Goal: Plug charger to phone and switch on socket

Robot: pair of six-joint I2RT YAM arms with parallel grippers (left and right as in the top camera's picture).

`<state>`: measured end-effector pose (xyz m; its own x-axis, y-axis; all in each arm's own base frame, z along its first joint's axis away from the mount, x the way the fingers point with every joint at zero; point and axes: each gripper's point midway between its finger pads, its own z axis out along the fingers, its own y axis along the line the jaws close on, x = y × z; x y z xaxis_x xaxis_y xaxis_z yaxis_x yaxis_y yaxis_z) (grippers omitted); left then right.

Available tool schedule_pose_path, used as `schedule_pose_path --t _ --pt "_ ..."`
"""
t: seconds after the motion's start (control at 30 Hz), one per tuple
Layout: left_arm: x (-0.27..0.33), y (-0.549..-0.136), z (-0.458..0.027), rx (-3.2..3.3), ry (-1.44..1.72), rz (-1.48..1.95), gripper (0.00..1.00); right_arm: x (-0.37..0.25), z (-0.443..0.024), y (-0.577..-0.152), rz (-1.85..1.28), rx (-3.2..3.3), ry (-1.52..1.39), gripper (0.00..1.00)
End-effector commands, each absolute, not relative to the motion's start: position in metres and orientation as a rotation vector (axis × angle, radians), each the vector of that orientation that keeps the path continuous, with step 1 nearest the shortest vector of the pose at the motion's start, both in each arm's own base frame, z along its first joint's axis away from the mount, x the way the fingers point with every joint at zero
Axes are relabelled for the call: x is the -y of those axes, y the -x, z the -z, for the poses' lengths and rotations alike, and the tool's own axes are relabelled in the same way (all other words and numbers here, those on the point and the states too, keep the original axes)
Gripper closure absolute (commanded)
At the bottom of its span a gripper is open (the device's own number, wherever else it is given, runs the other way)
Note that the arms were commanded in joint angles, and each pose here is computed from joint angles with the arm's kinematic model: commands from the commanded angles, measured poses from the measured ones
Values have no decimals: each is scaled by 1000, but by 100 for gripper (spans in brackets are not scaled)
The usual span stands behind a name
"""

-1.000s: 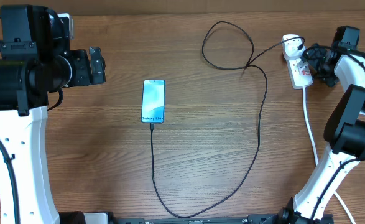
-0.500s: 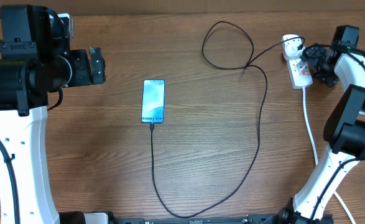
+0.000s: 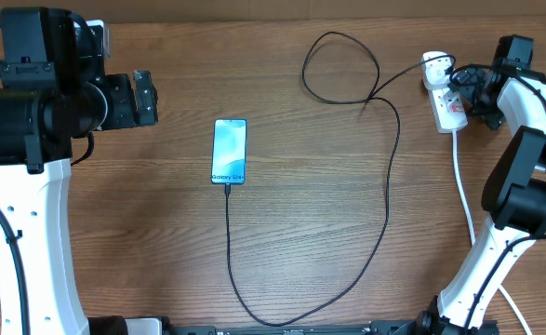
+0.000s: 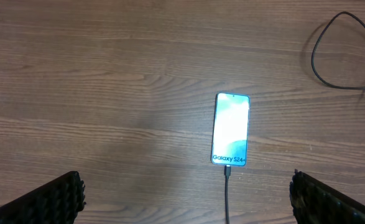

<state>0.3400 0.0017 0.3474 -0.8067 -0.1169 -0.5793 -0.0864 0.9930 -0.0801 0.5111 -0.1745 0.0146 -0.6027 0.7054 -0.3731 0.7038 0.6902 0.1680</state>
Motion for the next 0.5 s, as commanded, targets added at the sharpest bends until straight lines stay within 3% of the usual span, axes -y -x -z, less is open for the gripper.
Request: schedule_pose_path --t 0.0,0.47 --pt "-4 -340 -349 -2509 160 57 0 93 49 -478 -140 -2808 -943 0" --pt "-4 -340 -349 -2509 160 58 0 91 41 -480 -140 -2811 -944 0"
